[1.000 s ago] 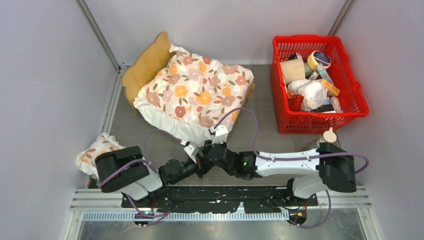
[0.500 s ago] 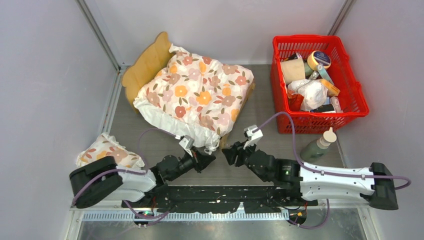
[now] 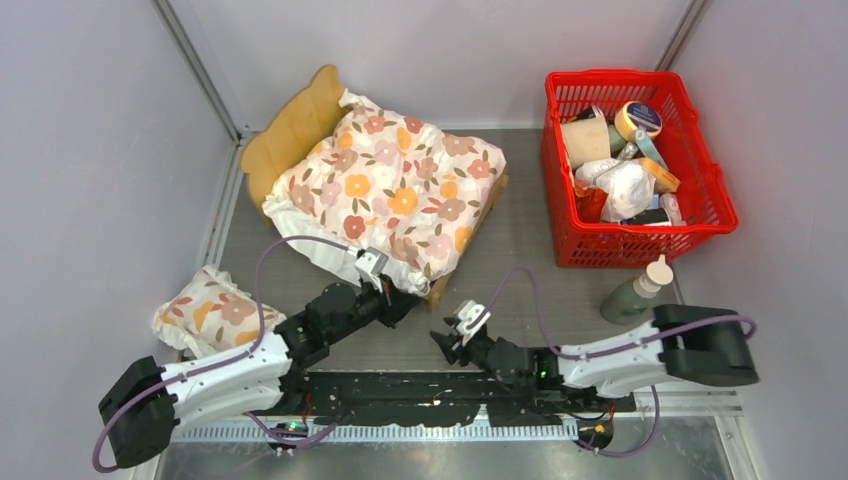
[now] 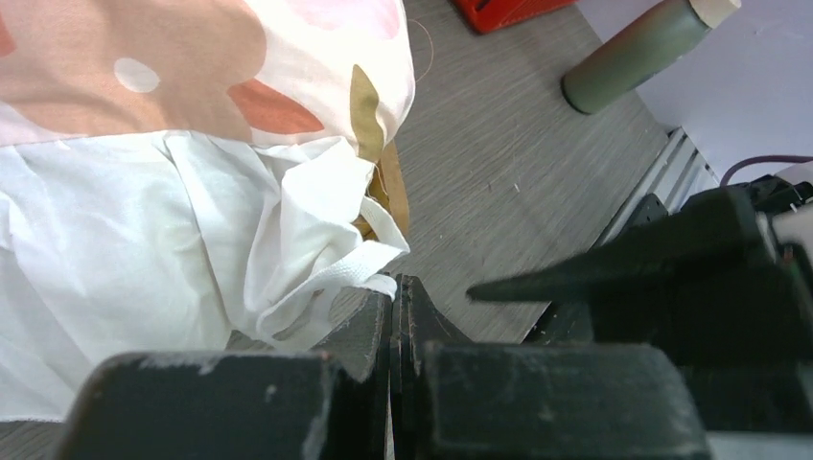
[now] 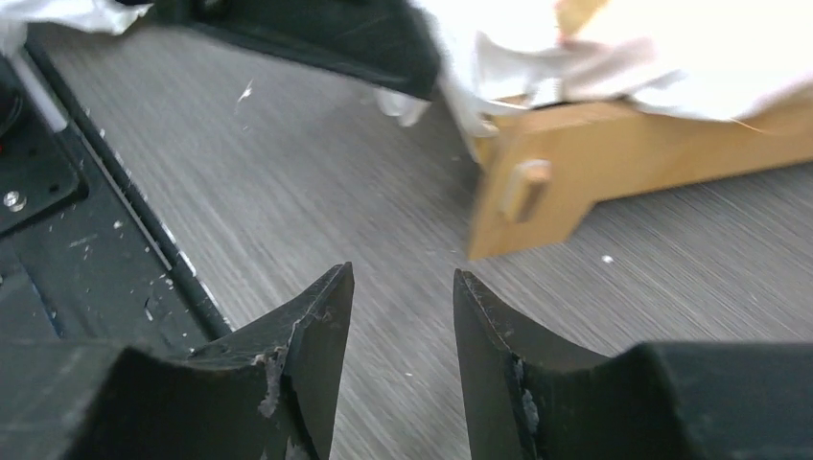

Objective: Set up the pet bed
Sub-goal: Tie the ropes to the bed frame.

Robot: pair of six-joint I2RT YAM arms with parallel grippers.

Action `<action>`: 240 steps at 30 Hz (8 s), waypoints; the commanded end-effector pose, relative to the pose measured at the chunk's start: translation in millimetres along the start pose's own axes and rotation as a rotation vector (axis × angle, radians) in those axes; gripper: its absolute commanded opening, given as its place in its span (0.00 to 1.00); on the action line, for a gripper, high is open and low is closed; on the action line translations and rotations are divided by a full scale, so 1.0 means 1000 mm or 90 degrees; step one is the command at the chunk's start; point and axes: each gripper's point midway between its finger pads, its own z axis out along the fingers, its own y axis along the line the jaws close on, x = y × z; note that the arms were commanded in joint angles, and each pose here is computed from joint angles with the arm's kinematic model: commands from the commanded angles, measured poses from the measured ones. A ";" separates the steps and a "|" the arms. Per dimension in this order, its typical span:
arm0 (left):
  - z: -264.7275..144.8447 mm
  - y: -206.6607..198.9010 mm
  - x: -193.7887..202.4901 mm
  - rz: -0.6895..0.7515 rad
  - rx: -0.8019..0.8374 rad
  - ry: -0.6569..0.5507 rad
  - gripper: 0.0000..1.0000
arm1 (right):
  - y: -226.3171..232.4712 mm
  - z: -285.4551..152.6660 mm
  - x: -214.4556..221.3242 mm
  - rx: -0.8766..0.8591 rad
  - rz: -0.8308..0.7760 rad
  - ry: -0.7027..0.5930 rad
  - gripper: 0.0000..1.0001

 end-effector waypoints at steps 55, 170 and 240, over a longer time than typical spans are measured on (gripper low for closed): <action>0.008 0.009 -0.024 -0.066 0.015 0.160 0.00 | 0.040 0.057 -0.043 0.154 0.276 -0.207 0.47; -0.017 0.044 0.062 -0.148 -0.039 0.199 0.00 | 0.015 0.079 -0.014 0.001 -0.128 0.160 0.05; -0.044 0.073 0.045 -0.152 -0.202 0.071 0.36 | 0.019 0.073 -0.005 0.005 -0.192 0.162 0.05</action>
